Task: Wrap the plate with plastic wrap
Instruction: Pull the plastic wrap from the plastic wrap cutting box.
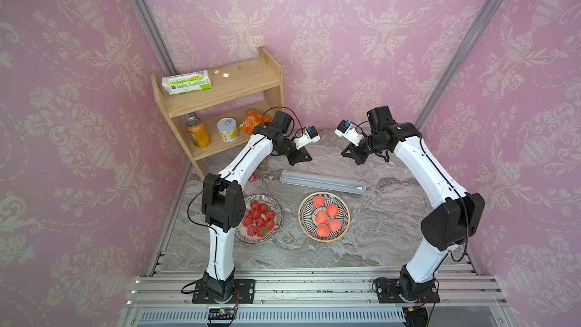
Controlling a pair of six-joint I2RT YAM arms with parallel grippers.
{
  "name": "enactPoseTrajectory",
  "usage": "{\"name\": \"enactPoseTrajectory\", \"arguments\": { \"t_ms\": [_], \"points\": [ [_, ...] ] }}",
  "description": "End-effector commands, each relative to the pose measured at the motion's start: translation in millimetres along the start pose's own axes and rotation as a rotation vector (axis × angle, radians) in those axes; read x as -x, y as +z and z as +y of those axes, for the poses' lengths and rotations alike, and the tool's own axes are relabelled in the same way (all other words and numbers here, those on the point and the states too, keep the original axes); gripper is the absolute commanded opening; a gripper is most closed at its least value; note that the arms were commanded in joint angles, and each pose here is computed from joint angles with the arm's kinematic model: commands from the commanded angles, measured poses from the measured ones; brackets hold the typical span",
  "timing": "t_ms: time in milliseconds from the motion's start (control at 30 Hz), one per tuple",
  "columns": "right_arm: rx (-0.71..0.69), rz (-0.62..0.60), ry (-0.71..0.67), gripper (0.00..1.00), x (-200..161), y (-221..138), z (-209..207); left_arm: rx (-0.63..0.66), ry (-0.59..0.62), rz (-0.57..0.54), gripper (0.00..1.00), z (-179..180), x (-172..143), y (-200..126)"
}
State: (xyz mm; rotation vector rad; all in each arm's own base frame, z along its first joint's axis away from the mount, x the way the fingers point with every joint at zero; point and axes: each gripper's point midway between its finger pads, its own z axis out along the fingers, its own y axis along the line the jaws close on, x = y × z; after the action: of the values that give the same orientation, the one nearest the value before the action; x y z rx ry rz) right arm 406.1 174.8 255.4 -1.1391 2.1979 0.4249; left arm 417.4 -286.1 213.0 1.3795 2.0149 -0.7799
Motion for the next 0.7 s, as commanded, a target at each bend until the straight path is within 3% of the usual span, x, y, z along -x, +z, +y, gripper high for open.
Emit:
{"name": "enactPoseTrajectory", "arguments": {
  "t_ms": [0,667],
  "points": [
    [-0.039,-0.070,-0.069,0.00,23,-33,7,0.019,0.027,-0.056,0.00,-10,25,-22],
    [-0.075,-0.091,-0.099,0.00,35,-56,9,0.038,0.078,-0.074,0.00,-22,53,-39]
  ]
}}
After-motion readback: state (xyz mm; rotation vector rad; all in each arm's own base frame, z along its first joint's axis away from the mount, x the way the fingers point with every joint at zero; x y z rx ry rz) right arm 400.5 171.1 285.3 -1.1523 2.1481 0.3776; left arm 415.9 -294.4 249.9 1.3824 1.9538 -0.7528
